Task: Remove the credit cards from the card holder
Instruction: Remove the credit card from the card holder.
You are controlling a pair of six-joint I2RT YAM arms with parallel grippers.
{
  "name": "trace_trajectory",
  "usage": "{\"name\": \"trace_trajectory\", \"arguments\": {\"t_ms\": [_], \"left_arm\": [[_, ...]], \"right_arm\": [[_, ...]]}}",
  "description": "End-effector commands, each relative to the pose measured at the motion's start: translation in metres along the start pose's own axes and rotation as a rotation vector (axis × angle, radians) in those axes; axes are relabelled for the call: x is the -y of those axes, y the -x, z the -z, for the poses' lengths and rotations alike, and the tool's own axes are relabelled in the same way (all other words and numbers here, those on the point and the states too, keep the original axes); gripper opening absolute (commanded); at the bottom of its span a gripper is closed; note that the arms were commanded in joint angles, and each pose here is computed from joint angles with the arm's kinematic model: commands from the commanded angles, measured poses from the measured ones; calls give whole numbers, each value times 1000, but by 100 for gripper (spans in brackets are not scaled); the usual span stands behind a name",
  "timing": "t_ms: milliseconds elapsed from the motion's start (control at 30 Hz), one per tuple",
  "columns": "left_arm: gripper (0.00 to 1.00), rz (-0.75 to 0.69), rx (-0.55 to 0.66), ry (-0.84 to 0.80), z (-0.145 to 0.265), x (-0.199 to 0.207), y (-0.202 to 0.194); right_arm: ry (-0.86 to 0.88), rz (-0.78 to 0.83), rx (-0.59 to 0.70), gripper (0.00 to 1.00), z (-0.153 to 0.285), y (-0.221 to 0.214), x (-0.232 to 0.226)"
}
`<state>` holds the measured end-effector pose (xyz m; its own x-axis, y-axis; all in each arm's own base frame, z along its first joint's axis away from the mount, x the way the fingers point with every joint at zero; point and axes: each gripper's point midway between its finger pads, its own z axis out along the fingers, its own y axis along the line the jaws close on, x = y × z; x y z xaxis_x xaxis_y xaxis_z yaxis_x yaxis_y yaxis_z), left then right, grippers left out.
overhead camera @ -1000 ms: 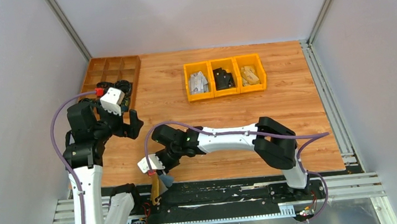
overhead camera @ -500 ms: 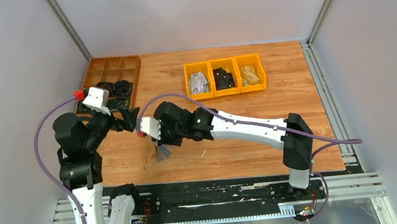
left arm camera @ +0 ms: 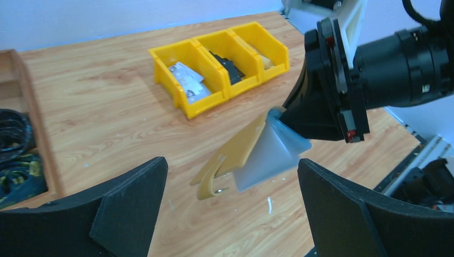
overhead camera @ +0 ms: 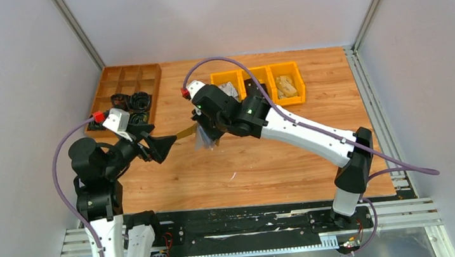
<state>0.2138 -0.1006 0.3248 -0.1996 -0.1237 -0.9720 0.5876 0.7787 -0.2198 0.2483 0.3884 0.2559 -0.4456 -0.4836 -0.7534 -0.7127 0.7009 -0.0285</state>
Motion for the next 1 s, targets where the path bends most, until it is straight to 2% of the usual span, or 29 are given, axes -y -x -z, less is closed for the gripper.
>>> {"name": "trace_trajectory", "arguments": {"t_ms": [0, 133, 200, 300, 433, 733, 800, 900, 967], "left_arm": [[100, -9, 30, -132, 3, 27, 4], [100, -59, 4, -186, 4, 40, -14], [100, -154, 17, -190, 5, 43, -21], [100, -315, 47, -119, 5, 30, -23], [100, -461, 114, -12, 2, 9, -13], [100, -579, 234, 111, 4, -8, -1], [100, -563, 222, 64, 5, 1, -6], [100, -494, 111, -170, 7, 38, -32], [100, -472, 46, -241, 10, 47, -47]], "right_arm": [[145, -156, 89, 0, 37, 34, -28], [185, -212, 111, 0, 42, 50, -38], [192, -239, 120, 0, 43, 57, -42], [196, -258, 142, 0, 44, 66, -53], [217, -276, 164, 0, 45, 77, -73], [257, -291, 234, 0, 61, 95, -105], [268, -289, 240, 0, 64, 96, -109], [270, -285, 255, 0, 65, 99, -111], [277, -280, 257, 0, 66, 100, -114]]}}
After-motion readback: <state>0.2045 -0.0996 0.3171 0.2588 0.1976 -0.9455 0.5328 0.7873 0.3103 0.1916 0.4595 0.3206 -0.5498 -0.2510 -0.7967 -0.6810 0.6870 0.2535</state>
